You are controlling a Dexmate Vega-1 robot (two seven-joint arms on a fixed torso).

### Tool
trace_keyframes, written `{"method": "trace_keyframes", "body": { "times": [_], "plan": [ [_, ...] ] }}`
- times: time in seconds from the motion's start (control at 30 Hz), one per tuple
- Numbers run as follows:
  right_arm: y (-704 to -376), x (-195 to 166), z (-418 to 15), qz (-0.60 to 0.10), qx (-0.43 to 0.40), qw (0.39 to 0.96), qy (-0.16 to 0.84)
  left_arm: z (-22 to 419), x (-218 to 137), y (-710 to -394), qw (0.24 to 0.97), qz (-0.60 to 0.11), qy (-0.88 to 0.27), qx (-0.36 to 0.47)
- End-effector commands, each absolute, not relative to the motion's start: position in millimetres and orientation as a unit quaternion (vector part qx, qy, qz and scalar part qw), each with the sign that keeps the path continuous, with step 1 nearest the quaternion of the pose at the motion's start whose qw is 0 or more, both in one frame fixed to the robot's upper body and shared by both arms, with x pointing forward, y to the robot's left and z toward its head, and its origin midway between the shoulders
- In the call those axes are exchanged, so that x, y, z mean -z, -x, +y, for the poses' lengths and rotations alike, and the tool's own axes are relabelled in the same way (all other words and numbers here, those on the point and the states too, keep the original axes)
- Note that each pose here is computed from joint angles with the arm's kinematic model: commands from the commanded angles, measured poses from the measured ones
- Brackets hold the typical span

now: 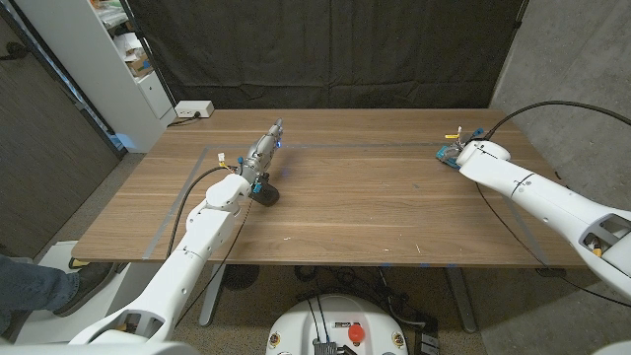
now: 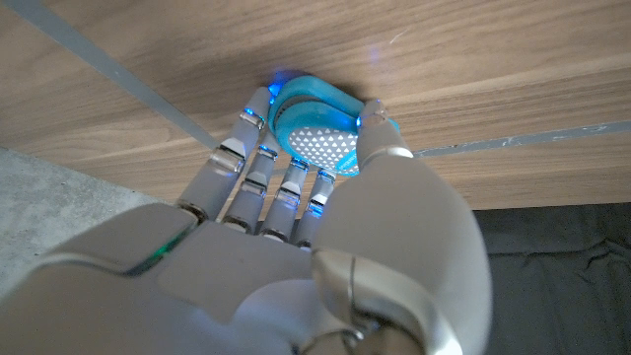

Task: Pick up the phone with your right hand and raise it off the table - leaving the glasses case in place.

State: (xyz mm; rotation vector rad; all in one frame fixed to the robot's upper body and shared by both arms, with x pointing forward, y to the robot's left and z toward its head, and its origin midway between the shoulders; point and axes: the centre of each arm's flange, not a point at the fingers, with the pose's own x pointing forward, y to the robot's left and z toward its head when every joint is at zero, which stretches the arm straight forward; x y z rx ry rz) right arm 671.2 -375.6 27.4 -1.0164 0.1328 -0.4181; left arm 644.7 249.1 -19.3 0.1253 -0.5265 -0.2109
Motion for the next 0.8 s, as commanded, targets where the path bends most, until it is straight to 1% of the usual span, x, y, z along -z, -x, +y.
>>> {"method": "trace_keyframes", "body": {
  "times": [0.03,0.47,0.8],
  "plan": [
    [-662.4,-44.6,-373.0,0.040,0.215,0.843,0.492,249.4,17.2,-645.1,0.957,-0.262,-0.062,0.105],
    [-656.0,-53.7,-367.5,0.035,0.224,0.835,0.501,249.2,19.1,-646.3,0.957,-0.263,-0.056,0.109],
    [-644.0,-65.0,-359.8,0.012,0.232,0.831,0.506,246.1,17.0,-647.4,0.955,-0.266,-0.057,0.115]
  ]
}}
